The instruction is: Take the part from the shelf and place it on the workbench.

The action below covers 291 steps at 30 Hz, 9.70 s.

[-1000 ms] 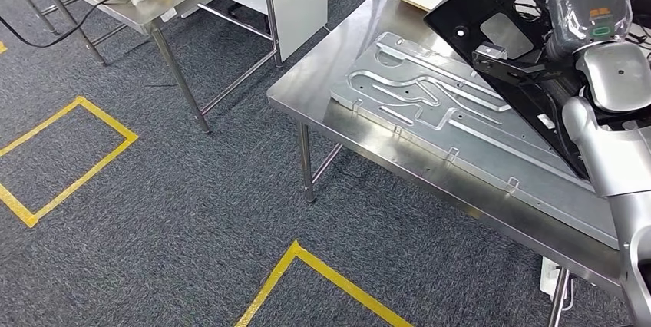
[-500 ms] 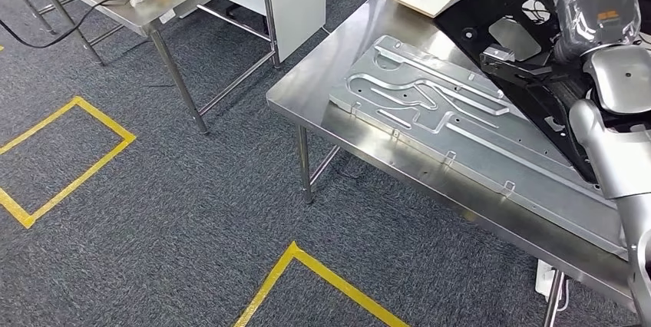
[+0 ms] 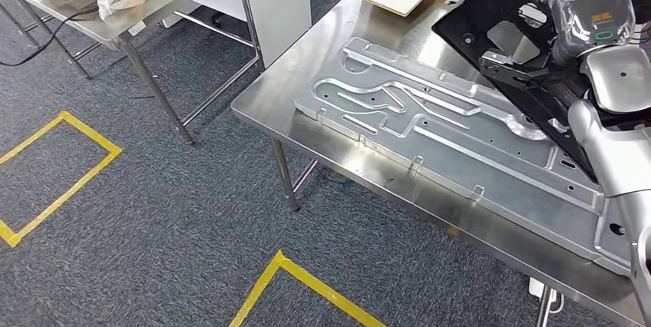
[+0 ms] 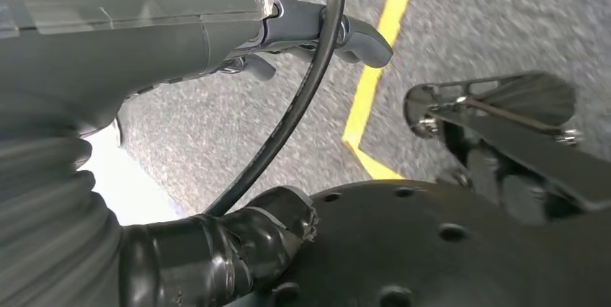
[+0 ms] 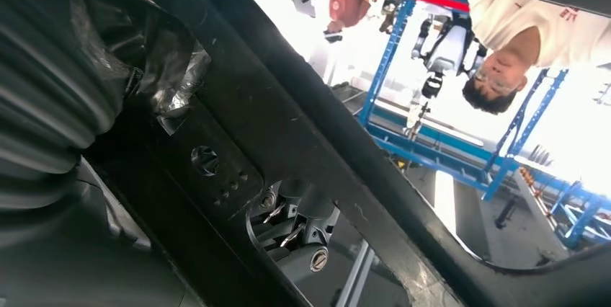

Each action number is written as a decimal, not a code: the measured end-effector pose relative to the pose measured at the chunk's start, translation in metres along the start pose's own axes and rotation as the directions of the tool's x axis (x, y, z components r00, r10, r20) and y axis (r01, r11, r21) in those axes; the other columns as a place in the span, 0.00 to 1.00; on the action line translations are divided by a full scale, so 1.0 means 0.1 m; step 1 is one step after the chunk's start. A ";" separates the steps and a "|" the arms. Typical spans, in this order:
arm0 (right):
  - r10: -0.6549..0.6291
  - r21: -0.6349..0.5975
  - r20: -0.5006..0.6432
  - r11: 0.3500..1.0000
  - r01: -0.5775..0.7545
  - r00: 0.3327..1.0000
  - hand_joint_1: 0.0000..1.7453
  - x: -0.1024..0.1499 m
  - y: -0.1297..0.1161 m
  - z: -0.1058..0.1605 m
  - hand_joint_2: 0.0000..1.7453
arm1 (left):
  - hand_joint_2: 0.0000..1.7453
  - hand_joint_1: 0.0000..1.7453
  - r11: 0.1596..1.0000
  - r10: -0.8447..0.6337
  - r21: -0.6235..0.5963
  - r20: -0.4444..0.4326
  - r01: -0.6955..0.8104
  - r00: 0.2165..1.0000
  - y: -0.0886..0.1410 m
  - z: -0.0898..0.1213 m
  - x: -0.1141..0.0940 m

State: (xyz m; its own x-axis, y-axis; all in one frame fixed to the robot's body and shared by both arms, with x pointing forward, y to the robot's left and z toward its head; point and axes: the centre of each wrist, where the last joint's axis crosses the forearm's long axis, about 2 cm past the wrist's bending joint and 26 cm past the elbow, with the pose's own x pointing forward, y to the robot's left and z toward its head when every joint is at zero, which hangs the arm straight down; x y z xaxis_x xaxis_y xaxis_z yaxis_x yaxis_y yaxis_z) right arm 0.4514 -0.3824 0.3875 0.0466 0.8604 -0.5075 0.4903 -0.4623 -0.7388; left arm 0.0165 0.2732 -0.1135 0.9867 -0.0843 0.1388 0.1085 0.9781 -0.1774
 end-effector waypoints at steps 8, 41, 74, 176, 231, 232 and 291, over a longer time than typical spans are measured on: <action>0.008 0.017 0.012 1.000 -0.008 1.000 1.00 0.02 0.05 0.03 1.00 | 1.00 0.00 1.000 -0.002 0.006 -0.003 0.002 1.000 0.03 0.01 -0.02; -0.033 0.131 0.060 0.991 0.025 0.998 0.00 0.01 0.34 0.18 0.00 | 0.00 0.00 0.990 0.125 -0.062 0.022 -0.123 0.992 -0.05 0.00 -0.02; -0.385 0.713 -0.045 0.634 0.299 0.922 0.00 -1.02 -0.49 -0.61 0.00 | 0.00 0.00 0.987 0.148 -0.072 0.033 -0.145 0.989 0.00 0.01 -0.05; 0.363 0.886 -0.160 0.463 -0.029 0.918 0.00 -1.49 1.02 0.65 0.00 | 0.00 0.00 0.967 0.239 0.076 0.043 -0.241 0.970 0.19 0.03 0.05; -0.221 0.528 -0.613 0.600 0.601 0.759 0.00 -0.32 1.59 1.01 0.00 | 0.00 0.00 0.968 0.242 0.056 0.047 -0.244 0.969 0.11 0.01 0.03; -0.217 0.548 -0.602 0.588 0.595 0.768 0.00 -0.30 1.60 1.01 0.00 | 0.00 0.00 0.969 0.240 0.053 0.050 -0.243 0.969 0.11 0.01 0.03; -0.061 0.990 -0.084 0.106 0.090 0.995 0.00 -1.94 0.14 0.07 0.00 | 0.00 0.00 0.978 0.203 0.031 0.073 -0.206 0.976 0.31 0.06 -0.02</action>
State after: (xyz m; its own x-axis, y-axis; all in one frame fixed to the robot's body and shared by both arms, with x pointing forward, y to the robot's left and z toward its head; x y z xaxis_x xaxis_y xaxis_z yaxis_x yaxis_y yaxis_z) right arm 0.4428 -0.5574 0.4723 0.0895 0.9020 -0.4224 -0.8054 -0.1839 -0.5634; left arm 0.0175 0.3051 -0.1135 0.9766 0.1304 0.1711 -0.1008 0.9800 -0.1715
